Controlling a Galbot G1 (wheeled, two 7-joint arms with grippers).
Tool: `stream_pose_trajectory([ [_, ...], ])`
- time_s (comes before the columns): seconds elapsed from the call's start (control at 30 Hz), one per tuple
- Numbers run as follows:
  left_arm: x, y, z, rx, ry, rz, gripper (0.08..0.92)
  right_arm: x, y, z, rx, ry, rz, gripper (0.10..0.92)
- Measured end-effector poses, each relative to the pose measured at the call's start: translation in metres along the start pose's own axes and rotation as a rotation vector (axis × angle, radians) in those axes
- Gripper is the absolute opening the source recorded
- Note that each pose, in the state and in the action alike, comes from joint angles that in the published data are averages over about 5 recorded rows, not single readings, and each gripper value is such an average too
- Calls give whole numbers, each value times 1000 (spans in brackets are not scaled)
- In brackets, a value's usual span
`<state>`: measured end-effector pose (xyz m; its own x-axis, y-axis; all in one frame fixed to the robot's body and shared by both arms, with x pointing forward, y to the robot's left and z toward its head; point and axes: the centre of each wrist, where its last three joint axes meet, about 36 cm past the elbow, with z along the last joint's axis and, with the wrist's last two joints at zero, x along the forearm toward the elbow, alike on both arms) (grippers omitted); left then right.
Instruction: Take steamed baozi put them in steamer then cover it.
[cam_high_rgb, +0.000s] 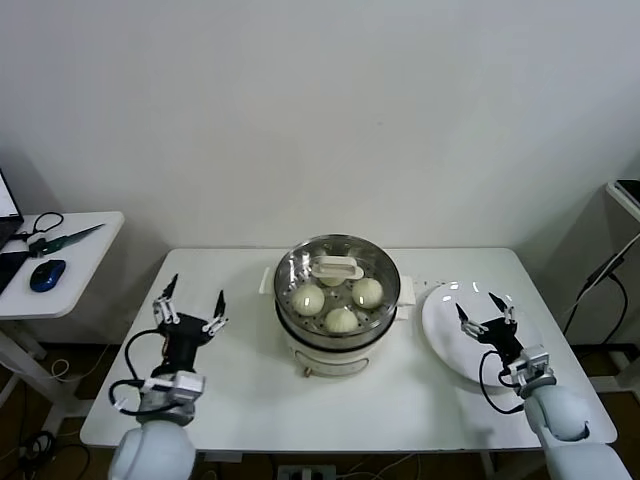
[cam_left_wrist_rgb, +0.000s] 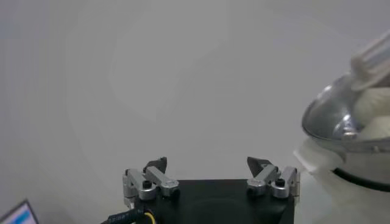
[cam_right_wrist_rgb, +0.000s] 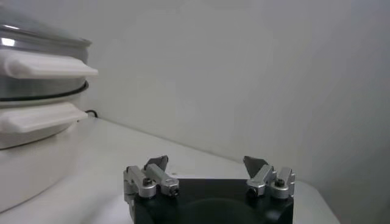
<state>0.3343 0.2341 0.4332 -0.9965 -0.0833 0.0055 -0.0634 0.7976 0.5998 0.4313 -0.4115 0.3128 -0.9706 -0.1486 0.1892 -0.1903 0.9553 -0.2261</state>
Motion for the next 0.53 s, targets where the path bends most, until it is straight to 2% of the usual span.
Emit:
stream_pose_trajectory([
  [0.27,7,7,33,201,14,-23,823,7,3,0,-9,-19,6,823],
  [0.53,12,9,44,300,19,-40,823,12,3,0,-16,-26,7,823],
])
